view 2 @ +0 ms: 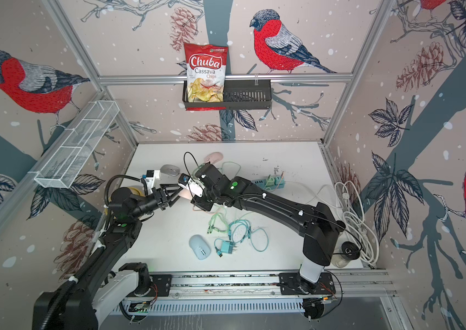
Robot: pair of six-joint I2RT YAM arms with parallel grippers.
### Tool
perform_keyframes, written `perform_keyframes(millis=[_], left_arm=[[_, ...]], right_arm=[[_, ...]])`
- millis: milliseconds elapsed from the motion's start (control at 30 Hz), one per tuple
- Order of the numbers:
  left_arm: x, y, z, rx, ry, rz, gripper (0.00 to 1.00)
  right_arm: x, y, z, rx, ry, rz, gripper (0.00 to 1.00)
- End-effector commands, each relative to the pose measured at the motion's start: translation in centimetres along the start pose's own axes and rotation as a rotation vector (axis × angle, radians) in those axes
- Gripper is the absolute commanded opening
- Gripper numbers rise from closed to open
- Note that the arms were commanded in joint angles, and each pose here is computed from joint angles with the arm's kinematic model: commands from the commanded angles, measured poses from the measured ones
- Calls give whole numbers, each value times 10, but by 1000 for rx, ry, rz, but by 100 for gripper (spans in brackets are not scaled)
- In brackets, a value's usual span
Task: Unplug the wireless mouse
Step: Pick up the mouse from the center of the board, then remove the power cord from the mouse.
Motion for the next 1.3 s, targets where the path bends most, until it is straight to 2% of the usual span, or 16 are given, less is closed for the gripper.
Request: perform_keyframes(millis=[0,67,133,200,233,300,333,400,433,533,600,700,833,933,1267], left_arm=[[-2,-8,8,62,23,66,65],[0,-13,17,102,29,65,58],[3,-18,25,141,32,62,45],[8,-19,28,152,41,51,37],[10,-19,29,153,44,48,27],[12,-18,30,152,56,50,0],[13,-17,30,149,63,49,0],[11,-15,29,137,66,56,0],[10,-14,28,130,67,64,0],[11,-4,19,105,87,69,0],[13,5,8,81,83,57,0],[11,14,-5,68,26,34,0],[-1,15,-5,82,-59,29,0],[-6,17,-6,74,-75,34,0],[-15,8,-9,89,-103,28,0]], right_arm=[[3,5,2,-10,11,-3,45],[4,6,4,-6,10,-7,45],[4,8,3,-9,10,-12,45],[5,9,3,-9,13,-17,45],[6,10,3,-11,13,-18,45],[5,9,3,-5,6,-19,45],[4,8,3,0,-3,-18,54],[2,5,1,11,-37,-11,76],[-1,3,0,14,-57,-5,83],[-8,-5,-14,-10,-80,35,87],[-12,-13,-29,-54,-79,81,87],[-16,-27,-53,-169,-4,188,85],[-15,-40,-72,-333,97,312,69],[-16,-43,-72,-330,86,323,59],[-15,-24,-36,-245,157,244,50]])
Point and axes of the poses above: each gripper's point midway between its finger pads, its own z axis out along the fingers, its own x axis along the line the jaws close on, y = z × x, the point moved 6 cm from there along -z, back along the fingers, and after that the axes turned 10 degrees about -z, right-handed, at the moved point
